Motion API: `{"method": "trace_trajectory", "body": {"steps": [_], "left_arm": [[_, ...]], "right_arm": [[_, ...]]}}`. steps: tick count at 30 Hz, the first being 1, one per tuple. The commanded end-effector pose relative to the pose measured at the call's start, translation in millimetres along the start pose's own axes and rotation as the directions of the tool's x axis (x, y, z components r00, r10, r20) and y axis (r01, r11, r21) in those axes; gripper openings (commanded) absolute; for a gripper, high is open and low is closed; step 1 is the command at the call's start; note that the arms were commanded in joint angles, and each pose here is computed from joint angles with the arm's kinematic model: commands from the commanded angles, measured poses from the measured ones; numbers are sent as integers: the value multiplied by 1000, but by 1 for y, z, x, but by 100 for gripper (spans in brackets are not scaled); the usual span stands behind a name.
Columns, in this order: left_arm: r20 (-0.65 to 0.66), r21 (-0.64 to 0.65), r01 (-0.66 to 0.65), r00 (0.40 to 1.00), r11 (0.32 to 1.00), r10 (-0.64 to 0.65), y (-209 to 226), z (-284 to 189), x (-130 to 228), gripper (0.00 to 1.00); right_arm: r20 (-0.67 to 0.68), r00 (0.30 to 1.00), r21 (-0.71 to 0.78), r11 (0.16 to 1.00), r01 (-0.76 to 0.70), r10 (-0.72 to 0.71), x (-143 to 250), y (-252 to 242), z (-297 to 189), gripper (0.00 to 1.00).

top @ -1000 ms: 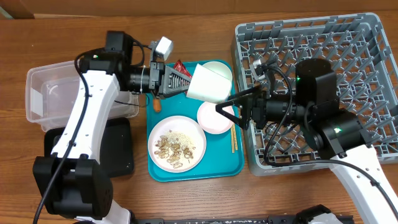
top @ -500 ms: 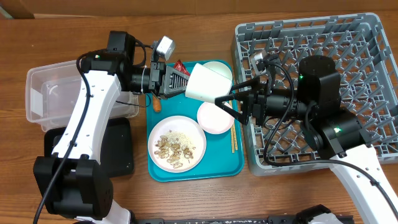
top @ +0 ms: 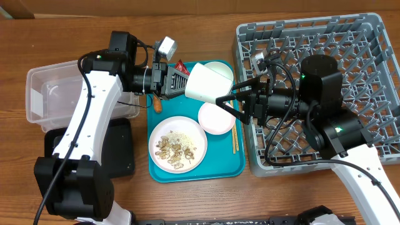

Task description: Sort waste into correct bins and load items into the dishwasher

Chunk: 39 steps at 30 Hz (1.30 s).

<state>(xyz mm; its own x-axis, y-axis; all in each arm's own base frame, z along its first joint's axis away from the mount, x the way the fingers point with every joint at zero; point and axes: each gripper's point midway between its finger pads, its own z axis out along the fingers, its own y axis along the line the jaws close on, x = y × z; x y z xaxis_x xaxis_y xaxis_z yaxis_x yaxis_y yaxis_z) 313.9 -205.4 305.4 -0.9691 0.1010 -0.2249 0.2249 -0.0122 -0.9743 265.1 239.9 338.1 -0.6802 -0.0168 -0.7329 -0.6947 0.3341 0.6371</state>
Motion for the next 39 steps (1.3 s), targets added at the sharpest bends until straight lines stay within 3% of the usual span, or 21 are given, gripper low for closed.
{"method": "trace_trajectory", "body": {"steps": [1, 15, 32, 39], "left_arm": [[-16, -36, -56, 998, 998, 55, -2, 5, 2, 4], [-12, 18, -78, 997, 997, 78, -12, 5, 2, 4], [-12, 26, -109, 994, 994, 109, -13, 5, 0, 4], [-12, 26, -109, 994, 994, 109, -13, 5, 0, 4]], "right_arm": [[1, 999, -57, 997, 45, -45, -5, 17, -2, 73], [29, 999, 52, 998, 26, -28, -10, -4, 0, 76], [7, 998, -65, 996, 66, -66, -8, 17, 4, 76], [9, 997, -93, 992, 80, -80, -9, 22, 3, 63]]}}
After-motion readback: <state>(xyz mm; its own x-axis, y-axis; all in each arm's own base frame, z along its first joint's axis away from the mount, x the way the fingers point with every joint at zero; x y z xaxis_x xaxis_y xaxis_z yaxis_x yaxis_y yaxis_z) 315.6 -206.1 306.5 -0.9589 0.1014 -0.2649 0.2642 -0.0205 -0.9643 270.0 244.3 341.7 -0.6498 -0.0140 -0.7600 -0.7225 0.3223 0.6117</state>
